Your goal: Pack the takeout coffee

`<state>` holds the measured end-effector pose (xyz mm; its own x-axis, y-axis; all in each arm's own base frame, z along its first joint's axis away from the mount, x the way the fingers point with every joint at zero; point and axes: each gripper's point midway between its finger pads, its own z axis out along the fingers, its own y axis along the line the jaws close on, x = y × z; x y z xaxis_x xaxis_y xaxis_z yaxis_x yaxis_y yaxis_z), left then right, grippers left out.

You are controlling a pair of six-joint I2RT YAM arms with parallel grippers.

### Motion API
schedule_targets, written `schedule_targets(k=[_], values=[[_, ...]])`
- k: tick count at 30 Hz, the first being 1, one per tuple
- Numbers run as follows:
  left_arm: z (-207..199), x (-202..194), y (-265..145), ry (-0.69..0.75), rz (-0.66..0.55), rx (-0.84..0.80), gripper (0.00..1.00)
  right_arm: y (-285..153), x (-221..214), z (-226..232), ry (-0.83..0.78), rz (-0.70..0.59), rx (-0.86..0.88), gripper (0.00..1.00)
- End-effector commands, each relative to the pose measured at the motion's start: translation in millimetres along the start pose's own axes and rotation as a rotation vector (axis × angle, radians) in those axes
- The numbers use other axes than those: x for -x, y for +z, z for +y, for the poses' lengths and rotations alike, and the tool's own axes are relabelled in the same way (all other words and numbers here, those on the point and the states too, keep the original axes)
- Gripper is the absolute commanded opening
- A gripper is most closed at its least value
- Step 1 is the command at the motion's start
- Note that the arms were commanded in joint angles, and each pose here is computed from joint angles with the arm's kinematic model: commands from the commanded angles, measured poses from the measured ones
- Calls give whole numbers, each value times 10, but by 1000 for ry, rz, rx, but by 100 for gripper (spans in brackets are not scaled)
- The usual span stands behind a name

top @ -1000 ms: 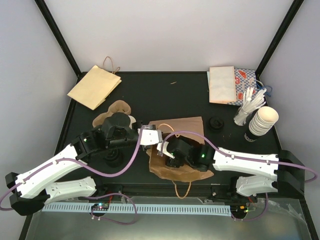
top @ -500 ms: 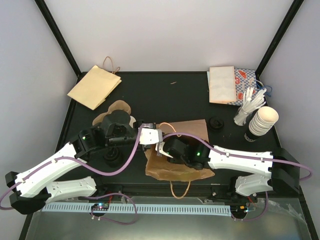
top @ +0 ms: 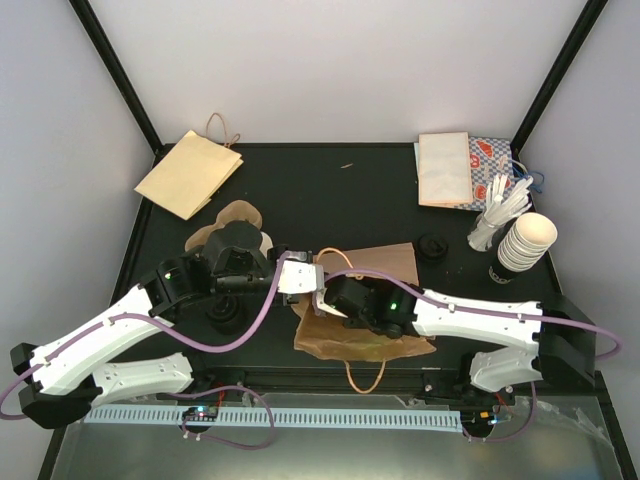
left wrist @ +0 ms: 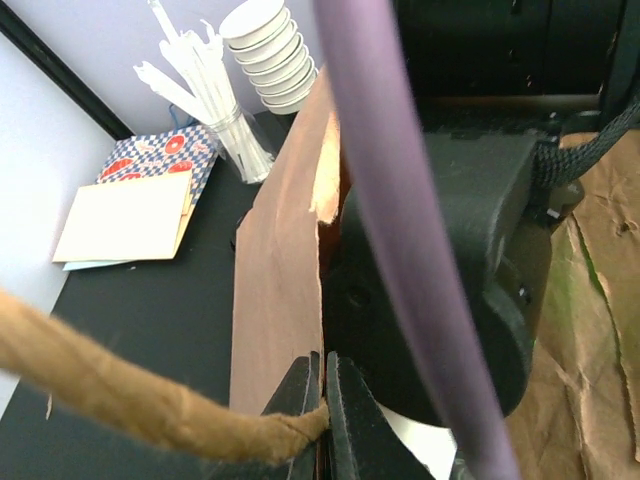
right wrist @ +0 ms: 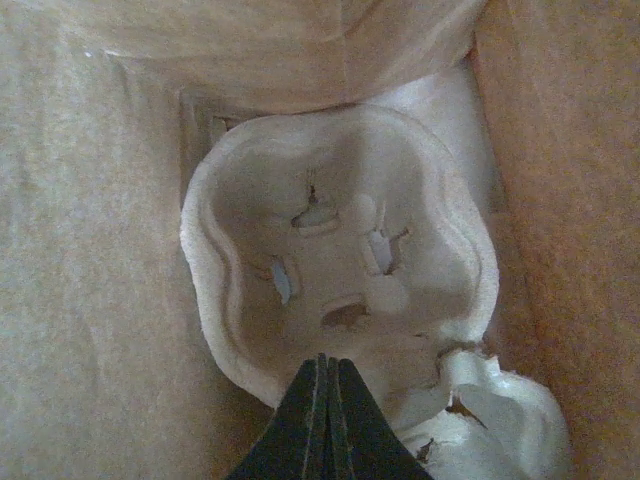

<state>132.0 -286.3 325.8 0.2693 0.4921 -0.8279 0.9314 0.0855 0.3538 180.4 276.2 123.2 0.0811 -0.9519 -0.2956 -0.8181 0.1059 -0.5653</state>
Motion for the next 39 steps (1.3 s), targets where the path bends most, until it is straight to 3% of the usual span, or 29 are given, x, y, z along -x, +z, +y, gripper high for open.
schedule_targets(k=[1,8,15,32,39], values=[[-53,236,-150,30,-82,-37,1,89,-60,-74,-12,66,-37,1],[-71,290,-206,32,-105,-42,2,231,-94,-116,7,120,-58,1],[-79,374,-226,25,-138,-52,2,277,35,-105,32,94,-43,1],[-160,327,-13,17,-141,-122,1,332,1005,-363,248,-234,-76,1],[-231,211,0,2,-126,-134,1,406,752,-200,121,-129,-88,1]])
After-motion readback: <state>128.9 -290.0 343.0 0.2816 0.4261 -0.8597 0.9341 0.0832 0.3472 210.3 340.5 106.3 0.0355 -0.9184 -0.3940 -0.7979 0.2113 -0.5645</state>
